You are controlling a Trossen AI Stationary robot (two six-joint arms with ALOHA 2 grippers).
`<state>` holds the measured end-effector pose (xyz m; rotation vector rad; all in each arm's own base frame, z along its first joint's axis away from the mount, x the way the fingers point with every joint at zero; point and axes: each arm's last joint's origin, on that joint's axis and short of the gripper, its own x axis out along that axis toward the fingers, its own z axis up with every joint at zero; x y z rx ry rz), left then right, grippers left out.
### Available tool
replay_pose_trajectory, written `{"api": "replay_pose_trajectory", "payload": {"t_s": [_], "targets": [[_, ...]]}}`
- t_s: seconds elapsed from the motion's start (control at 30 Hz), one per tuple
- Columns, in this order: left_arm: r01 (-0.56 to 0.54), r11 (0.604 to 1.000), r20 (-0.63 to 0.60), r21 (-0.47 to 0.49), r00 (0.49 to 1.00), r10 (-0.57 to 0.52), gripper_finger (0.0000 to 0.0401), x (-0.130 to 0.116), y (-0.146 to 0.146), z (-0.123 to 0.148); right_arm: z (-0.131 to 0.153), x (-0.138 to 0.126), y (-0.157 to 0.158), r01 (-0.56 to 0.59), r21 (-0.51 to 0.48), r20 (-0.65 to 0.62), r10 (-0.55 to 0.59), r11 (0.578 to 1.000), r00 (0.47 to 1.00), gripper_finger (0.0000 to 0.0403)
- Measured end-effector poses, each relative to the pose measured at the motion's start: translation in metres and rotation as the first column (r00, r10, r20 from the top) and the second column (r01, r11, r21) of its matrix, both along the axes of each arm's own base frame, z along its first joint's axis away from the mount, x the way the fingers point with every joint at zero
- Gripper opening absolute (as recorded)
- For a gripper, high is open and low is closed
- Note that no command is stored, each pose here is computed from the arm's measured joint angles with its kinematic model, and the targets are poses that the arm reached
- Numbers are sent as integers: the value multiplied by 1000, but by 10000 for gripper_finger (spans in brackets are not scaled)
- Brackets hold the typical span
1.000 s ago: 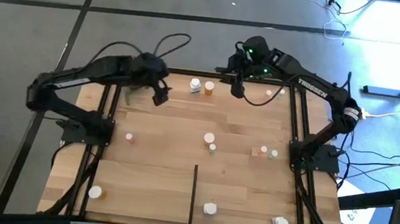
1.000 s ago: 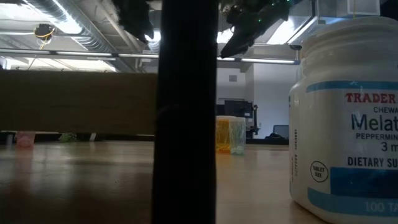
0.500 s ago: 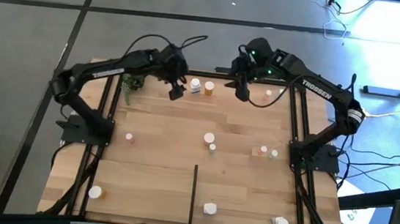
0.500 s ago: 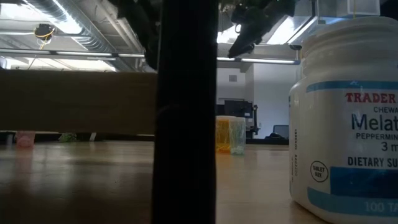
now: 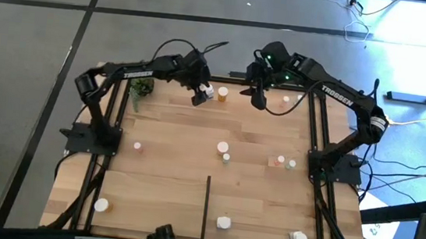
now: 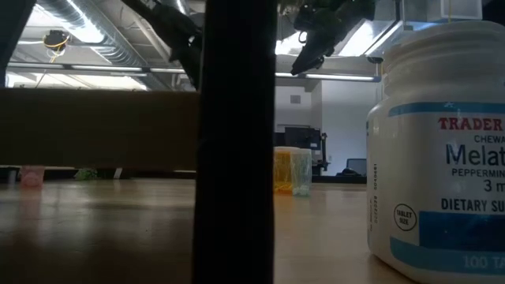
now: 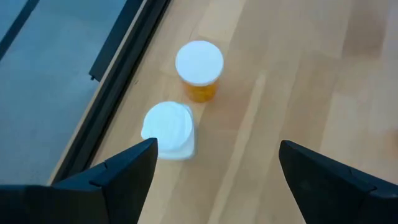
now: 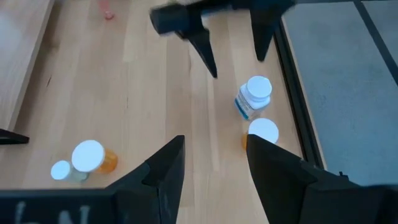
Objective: Pick and place medicine bottles onto shelf by color
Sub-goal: Put the top big white pill bottle on the shelf
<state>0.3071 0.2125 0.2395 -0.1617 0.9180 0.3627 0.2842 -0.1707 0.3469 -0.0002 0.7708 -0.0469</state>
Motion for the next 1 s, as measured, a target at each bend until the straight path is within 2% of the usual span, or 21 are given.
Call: {"api": "replay_pose_trajectory", "payload": {"t_s": [0.27, 0.53, 0.87, 1.0], "targets": [[-33, 999, -11, 2, 999, 33, 330, 6, 17, -24, 0, 0, 0, 0, 0, 0, 0, 1000, 1000, 174], [-64, 998, -5, 2, 998, 64, 330, 4, 32, -35, 0, 0, 0, 0, 0, 0, 0, 1000, 1000, 174], [-72, 997, -45, -27, 996, 71, 330, 11, 36, -61, 0, 0, 0, 1, -2, 2, -1, 1000, 1000, 174], [-84, 996, -52, -14, 995, 83, 330, 11, 38, -62, 0, 0, 0, 1, -2, 2, -1, 1000, 1000, 174]]}}
